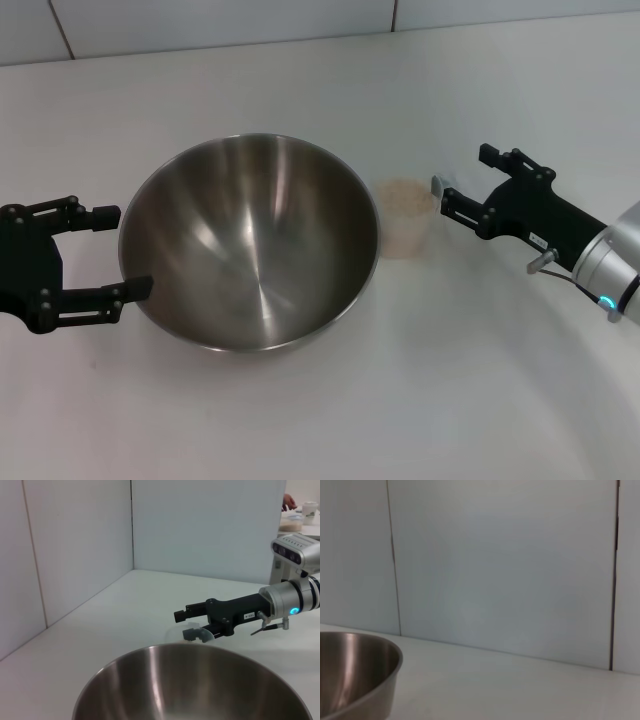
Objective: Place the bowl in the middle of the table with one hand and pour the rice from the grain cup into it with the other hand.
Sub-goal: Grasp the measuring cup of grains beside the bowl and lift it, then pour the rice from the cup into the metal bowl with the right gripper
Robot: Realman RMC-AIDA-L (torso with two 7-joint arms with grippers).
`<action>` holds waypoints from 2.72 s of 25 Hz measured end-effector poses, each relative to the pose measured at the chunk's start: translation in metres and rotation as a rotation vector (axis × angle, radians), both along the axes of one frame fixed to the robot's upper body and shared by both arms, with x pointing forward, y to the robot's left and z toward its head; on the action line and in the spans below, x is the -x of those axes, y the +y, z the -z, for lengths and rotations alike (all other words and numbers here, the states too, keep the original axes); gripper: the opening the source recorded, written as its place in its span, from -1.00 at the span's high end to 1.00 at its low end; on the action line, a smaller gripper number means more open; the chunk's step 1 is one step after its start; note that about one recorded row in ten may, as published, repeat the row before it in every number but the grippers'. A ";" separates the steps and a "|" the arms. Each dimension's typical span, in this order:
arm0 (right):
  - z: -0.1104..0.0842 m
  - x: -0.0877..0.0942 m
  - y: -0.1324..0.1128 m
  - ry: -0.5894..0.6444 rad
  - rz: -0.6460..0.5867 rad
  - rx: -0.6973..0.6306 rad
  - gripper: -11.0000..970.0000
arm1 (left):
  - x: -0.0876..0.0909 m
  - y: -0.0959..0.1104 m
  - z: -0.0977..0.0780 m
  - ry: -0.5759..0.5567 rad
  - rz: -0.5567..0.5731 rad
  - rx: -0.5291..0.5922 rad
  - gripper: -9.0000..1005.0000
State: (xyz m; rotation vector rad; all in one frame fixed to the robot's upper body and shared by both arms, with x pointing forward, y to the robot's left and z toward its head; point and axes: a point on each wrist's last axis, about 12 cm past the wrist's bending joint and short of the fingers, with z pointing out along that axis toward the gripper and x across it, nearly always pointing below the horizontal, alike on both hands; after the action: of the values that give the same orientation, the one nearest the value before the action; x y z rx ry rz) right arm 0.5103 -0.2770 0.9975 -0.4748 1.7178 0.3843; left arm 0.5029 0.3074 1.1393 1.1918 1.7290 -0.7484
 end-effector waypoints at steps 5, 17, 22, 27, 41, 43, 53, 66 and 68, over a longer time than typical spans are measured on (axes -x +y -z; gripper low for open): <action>0.001 -0.004 0.004 0.009 -0.007 0.018 -0.50 | -0.001 0.000 -0.001 0.003 -0.001 -0.002 -0.65; 0.000 -0.004 0.004 -0.005 -0.007 0.022 0.22 | -0.003 -0.002 -0.002 0.003 0.001 -0.002 -0.65; -0.001 -0.005 0.004 -0.008 -0.008 0.022 0.51 | -0.005 -0.003 -0.004 0.003 0.005 -0.003 -0.65; -0.003 -0.003 0.003 -0.024 -0.006 0.009 0.89 | -0.006 -0.004 -0.004 0.006 0.013 -0.013 -0.65; -0.053 0.002 0.000 -0.502 -0.037 -0.022 0.97 | -0.010 -0.006 -0.008 0.017 0.012 -0.054 -0.65; -0.060 -0.008 0.011 -0.565 -0.078 0.027 0.97 | -0.010 -0.006 -0.009 0.017 0.013 -0.055 -0.65; -0.057 -0.019 0.070 -0.859 -0.196 0.491 0.97 | -0.010 -0.006 -0.011 0.020 0.014 -0.059 -0.65; -0.052 0.009 0.110 -1.292 -0.207 1.015 0.97 | -0.014 -0.010 -0.014 0.020 0.022 -0.080 -0.65; -0.051 0.012 0.115 -1.336 -0.221 1.054 0.97 | -0.014 -0.011 -0.014 0.020 0.026 -0.082 -0.65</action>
State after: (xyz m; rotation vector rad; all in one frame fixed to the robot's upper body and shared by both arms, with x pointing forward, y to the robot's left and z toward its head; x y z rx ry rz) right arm 0.4983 -0.1620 1.0488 -1.3004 0.4048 -0.6584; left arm 0.5169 0.2964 1.1528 1.2682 1.7782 -0.7135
